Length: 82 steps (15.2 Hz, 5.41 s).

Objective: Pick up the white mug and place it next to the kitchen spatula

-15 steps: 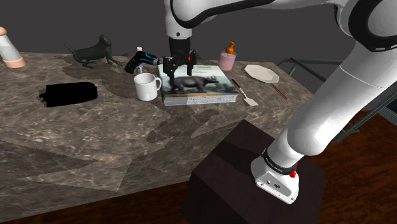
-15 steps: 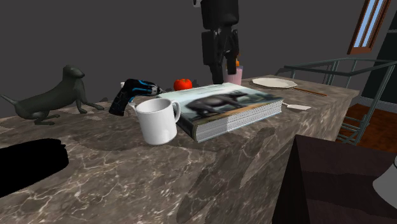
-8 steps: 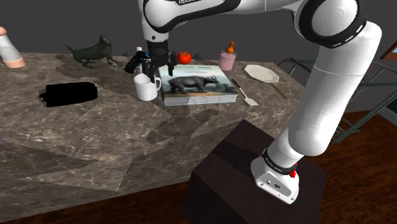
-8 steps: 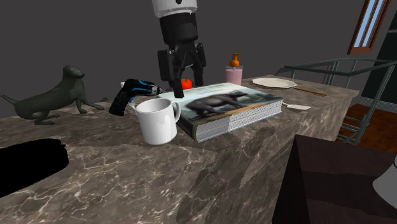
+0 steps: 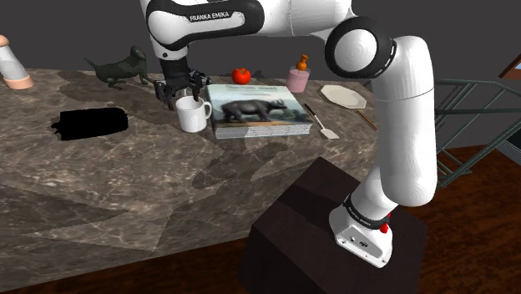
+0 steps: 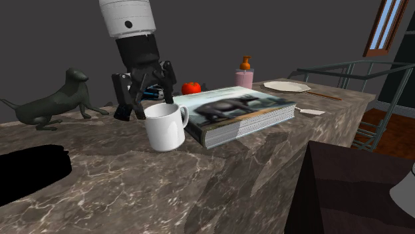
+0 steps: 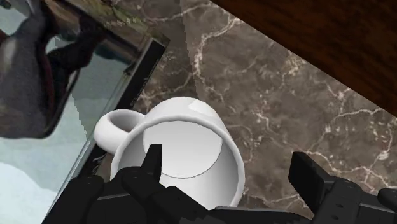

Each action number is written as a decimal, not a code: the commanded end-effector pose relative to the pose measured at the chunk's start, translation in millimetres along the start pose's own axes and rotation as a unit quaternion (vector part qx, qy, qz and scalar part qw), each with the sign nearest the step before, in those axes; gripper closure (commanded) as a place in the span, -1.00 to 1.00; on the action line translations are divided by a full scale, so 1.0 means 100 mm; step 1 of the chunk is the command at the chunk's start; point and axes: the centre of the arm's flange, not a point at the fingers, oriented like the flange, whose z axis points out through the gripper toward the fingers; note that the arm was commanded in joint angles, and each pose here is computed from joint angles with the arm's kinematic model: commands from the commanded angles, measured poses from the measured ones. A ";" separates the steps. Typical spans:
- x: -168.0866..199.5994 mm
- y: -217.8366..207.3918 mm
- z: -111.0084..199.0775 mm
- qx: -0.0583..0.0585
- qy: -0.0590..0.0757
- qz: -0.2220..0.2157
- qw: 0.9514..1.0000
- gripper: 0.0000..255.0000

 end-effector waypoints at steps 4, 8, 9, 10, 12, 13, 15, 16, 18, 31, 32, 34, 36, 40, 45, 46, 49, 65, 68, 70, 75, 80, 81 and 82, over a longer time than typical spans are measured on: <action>0.23 -0.14 0.17 -0.003 0.002 0.003 1.000 -1.00; 0.24 -0.14 0.38 -0.003 0.002 0.003 1.000 -1.00; 0.24 -0.14 0.47 -0.003 0.002 0.003 1.000 -1.00; 0.24 -0.14 0.47 -0.003 0.002 0.003 1.000 -1.00; 0.24 -0.14 0.47 -0.003 0.002 0.003 1.000 -1.00; 0.24 -0.14 0.47 -0.003 0.002 0.003 1.000 -1.00; 0.24 -0.14 0.47 -0.003 0.002 0.003 1.000 -1.00; 0.24 -0.14 0.47 -0.003 0.002 0.003 1.000 -1.00; 0.24 -0.14 0.47 -0.003 0.002 0.003 1.000 1.00; 0.21 -0.12 0.26 -0.003 0.002 0.003 1.000 1.00; 0.21 -0.12 0.21 -0.003 0.002 0.003 1.000 1.00; 0.19 -0.11 0.10 -0.003 0.002 0.003 1.000 1.00; 0.18 -0.10 0.00 -0.003 0.002 0.003 1.000 1.00; 0.16 -0.07 -0.21 -0.003 0.002 0.003 1.000 1.00; 0.04 0.18 -0.36 -0.003 0.002 0.003 1.000 1.00; -0.02 0.30 -0.36 -0.003 0.002 0.003 1.000 1.00; -0.17 0.67 -0.35 -0.003 0.002 0.003 1.000 1.00; -1.00 2.61 -0.33 -0.003 0.002 0.003 1.000 1.00; -1.15 2.98 -0.33 -0.003 0.002 0.003 1.000 1.00; -1.26 3.22 -0.33 -0.003 0.002 0.003 1.000 1.00; -1.52 3.83 -0.32 -0.003 0.002 0.003 1.000 1.00; -1.78 4.43 -0.31 -0.003 0.002 0.003 1.000 1.00; -1.83 4.55 -0.31 -0.003 0.002 0.003 1.000 1.00; -1.88 4.68 -0.31 -0.003 0.002 0.003 1.000 1.00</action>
